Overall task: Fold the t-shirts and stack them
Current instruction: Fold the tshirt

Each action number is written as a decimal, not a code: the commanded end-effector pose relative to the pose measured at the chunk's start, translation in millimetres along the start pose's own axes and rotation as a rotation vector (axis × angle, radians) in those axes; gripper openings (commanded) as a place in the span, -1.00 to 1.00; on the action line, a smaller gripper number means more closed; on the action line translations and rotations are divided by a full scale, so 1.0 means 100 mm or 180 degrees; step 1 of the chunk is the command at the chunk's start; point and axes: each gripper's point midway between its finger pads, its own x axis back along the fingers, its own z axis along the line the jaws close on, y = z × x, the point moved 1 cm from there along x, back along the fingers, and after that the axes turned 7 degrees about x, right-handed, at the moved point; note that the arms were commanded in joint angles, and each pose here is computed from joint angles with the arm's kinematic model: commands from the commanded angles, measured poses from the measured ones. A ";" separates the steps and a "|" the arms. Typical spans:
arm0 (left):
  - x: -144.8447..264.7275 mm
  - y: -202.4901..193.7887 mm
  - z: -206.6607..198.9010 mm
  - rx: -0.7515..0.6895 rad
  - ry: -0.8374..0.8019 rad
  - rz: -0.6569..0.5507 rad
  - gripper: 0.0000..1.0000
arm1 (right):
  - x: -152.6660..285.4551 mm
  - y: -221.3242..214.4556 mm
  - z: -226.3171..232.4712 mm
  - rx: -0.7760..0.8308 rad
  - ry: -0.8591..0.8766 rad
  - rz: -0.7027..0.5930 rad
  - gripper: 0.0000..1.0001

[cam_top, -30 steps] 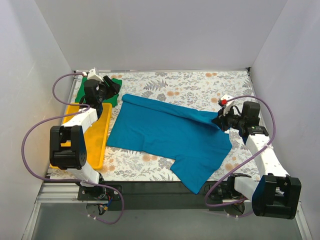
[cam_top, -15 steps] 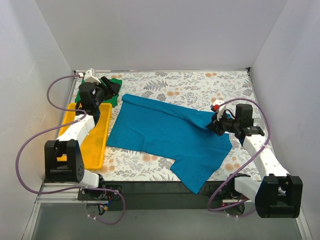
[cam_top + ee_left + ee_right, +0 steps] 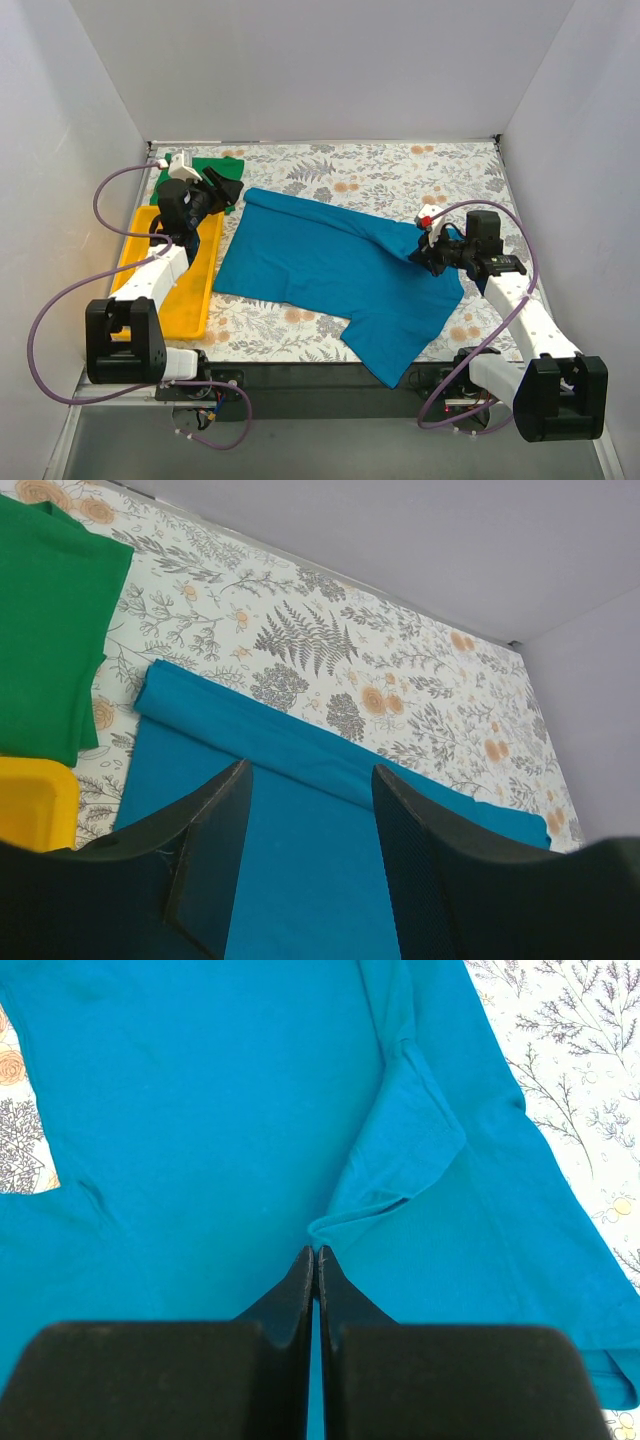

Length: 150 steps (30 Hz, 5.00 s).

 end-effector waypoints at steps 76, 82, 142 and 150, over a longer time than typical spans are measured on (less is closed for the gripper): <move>1.11 -0.32 0.05 -0.0273 0.0402 0.0085 0.10 | -1.18 -0.30 -0.54 -0.1368 0.0528 0.1155 0.01; 1.10 -0.31 0.04 -0.0270 0.0389 0.0082 0.10 | -1.19 -0.36 -0.56 -0.1369 0.0466 0.1229 -0.02; 1.04 -0.42 0.04 -0.0191 0.0309 0.0239 0.10 | -1.08 -0.26 0.36 -0.0062 0.1077 0.1327 -0.96; 1.03 -0.46 0.06 -0.0172 0.0319 0.0283 0.10 | -1.17 -0.22 0.51 0.0248 0.1167 0.1427 -0.96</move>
